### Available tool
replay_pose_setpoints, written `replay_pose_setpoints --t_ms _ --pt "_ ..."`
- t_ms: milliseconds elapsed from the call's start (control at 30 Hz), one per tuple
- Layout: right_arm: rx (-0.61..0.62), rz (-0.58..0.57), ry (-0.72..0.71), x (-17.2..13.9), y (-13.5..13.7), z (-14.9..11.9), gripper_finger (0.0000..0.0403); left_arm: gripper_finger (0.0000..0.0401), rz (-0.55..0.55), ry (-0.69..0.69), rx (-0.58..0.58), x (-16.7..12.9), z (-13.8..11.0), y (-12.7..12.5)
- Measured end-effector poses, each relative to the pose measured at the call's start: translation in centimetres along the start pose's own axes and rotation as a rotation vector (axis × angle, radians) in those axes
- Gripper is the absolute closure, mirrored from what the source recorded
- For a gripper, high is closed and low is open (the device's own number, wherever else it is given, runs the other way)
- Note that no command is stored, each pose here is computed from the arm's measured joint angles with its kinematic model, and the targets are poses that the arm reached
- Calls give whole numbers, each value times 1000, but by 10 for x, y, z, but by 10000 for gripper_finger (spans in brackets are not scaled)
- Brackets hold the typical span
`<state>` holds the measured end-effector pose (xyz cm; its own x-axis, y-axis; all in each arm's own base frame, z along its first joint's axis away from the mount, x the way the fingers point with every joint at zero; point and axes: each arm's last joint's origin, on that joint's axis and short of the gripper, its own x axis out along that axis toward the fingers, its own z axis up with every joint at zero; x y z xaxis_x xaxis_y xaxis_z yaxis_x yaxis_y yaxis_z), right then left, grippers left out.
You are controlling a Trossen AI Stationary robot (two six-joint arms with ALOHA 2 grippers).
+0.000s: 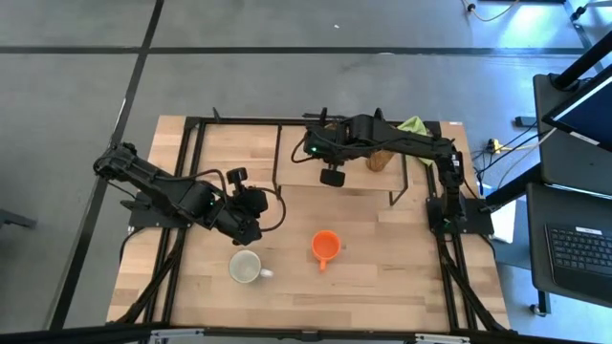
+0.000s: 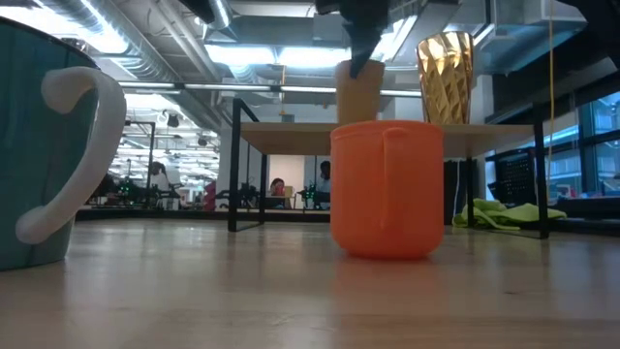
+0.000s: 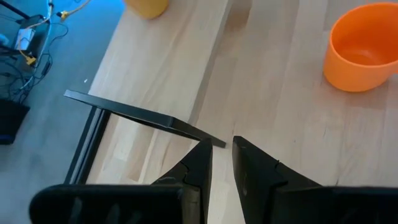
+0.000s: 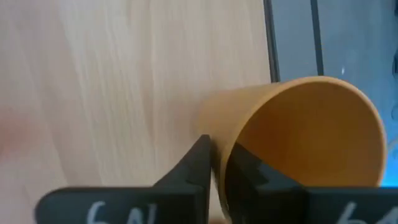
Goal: Stack small to large cups/mugs on shelf
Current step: Put the yellow cup on the shelf
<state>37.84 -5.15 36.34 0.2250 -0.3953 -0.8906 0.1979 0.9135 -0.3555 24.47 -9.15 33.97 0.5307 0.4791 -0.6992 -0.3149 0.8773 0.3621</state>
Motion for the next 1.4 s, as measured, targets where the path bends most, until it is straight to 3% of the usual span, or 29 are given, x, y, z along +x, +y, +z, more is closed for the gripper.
replay_pose_setpoints --t_ms 133,267,567,900,1233,1400 --pt "27 -1 51 -10 3 -10 382 344 0 -7 -4 0 1 0" --pt "62 19 10 -27 7 -16 394 344 -1 -10 -7 0 1 0" --pt "214 79 -19 -42 5 -23 378 344 -6 -9 -9 0 1 -1" --pt "410 129 6 -40 2 -23 378 344 -20 -15 -4 -3 0 -4" --pt "477 169 22 -40 4 -23 385 344 -21 -16 -5 -3 0 -4" --pt "500 159 99 -22 6 -26 381 344 -21 -16 -5 -3 0 -4"
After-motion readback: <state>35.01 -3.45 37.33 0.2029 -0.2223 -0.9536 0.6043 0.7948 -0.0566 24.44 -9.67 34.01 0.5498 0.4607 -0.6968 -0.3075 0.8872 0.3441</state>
